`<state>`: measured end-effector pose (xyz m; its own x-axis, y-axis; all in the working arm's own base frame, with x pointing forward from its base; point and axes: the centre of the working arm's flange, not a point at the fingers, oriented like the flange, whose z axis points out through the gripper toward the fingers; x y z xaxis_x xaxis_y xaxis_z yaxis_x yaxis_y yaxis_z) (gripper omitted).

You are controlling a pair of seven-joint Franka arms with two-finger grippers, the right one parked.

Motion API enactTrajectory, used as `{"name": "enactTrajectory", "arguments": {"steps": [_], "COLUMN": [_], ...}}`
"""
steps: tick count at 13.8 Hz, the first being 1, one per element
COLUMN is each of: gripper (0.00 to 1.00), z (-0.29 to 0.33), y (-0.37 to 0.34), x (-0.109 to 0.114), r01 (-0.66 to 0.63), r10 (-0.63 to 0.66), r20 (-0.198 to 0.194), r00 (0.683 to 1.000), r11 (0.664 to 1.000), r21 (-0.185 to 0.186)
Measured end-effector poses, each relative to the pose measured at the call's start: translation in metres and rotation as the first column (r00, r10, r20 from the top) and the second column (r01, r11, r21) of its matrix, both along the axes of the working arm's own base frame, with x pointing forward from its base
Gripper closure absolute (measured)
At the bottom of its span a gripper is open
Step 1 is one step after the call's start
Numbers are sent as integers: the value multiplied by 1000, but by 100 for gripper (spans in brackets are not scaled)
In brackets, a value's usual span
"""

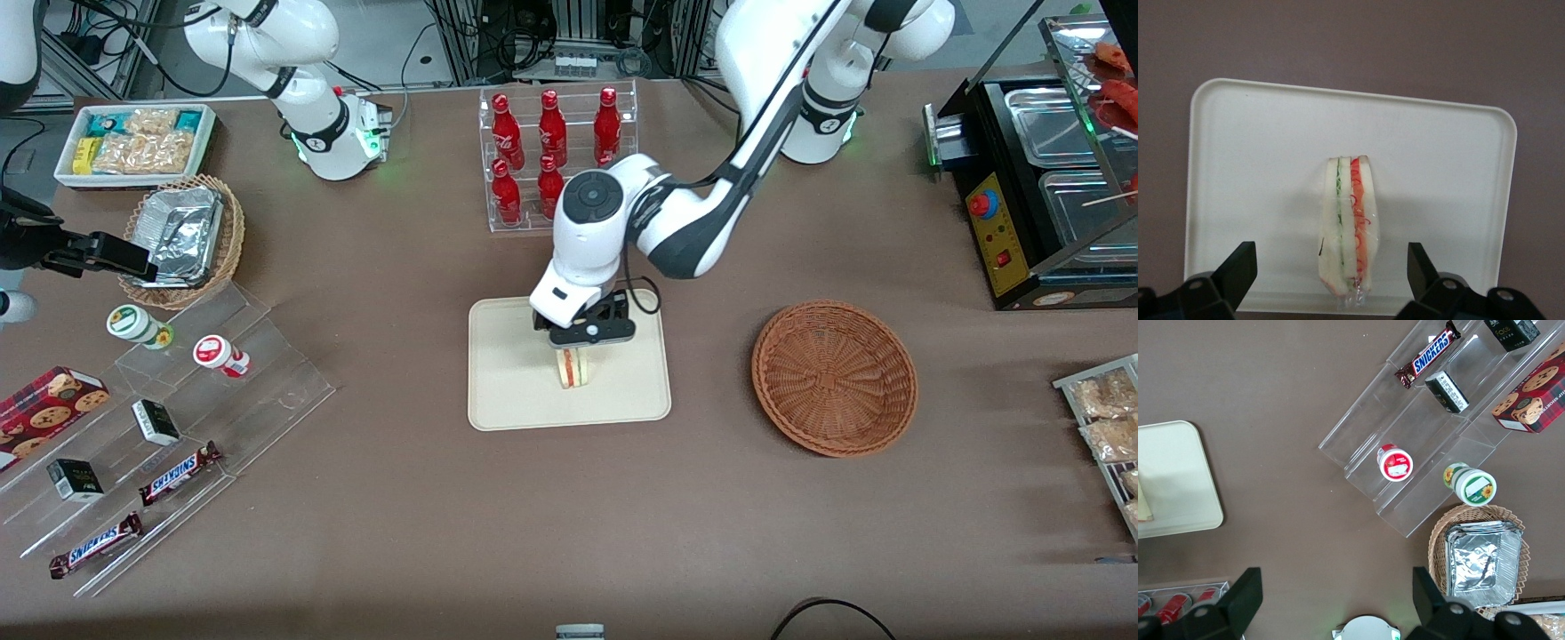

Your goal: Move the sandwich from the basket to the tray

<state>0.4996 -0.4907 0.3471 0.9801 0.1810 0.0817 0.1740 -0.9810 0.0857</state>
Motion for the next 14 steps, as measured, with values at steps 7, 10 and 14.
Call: {"name": "enactTrajectory", "arguments": {"steps": [7,10,14], "gripper": [0,0,0], "z": [134,177,219], "y": [116,182,281], "x": [30,40,53], "r01": [-139,-91,19], "r10": [142,98,-7], "r20": [-24,-53,-101], "r00": [990,994,995], "r11": [987,989,992], "r21": [84,120,121]}}
